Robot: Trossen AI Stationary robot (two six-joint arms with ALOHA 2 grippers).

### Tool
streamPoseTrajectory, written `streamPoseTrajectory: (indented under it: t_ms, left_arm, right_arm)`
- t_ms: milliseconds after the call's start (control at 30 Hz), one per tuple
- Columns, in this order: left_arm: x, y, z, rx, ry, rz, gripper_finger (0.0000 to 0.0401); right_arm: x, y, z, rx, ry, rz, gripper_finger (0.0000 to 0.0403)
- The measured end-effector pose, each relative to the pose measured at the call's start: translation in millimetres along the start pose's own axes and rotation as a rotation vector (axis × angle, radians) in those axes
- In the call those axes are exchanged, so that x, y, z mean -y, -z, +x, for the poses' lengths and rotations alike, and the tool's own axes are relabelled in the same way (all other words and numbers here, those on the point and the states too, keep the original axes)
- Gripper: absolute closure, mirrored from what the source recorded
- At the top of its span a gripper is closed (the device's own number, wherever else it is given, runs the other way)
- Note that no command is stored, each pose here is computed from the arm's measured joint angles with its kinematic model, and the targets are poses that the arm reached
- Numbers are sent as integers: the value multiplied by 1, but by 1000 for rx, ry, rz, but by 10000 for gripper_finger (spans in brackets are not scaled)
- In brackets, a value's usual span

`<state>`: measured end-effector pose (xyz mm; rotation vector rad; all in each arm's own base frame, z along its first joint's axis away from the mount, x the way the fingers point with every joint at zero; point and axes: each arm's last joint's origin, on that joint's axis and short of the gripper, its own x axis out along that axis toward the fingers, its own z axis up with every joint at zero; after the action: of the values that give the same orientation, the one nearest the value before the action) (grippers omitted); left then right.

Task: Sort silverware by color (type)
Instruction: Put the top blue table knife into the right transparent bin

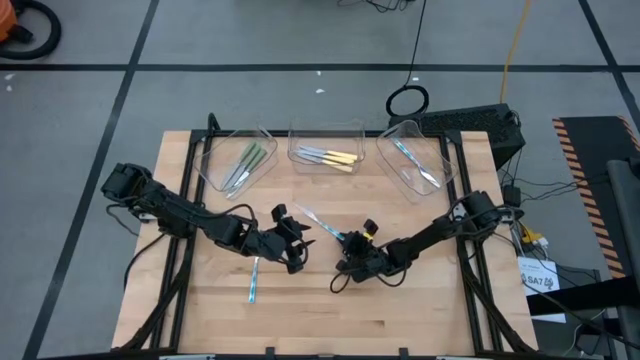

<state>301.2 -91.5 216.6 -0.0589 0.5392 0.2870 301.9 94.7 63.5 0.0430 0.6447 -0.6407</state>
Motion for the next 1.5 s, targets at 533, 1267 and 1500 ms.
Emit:
streamPoseTrajectory:
  t_ms: [533,1267,1500]
  left_arm:
    - [0,-1,0,12,4,25,212]
    - [33,6,36,5,37,314,212]
    - [47,0,68,-39,-45,405,160]
  right_arm:
    - [12,-51,-79,62,-160,-102,360]
    - [10,-59,-96,126,-203,-183,360]
    - [12,-61,-93,124,-193,-194,360]
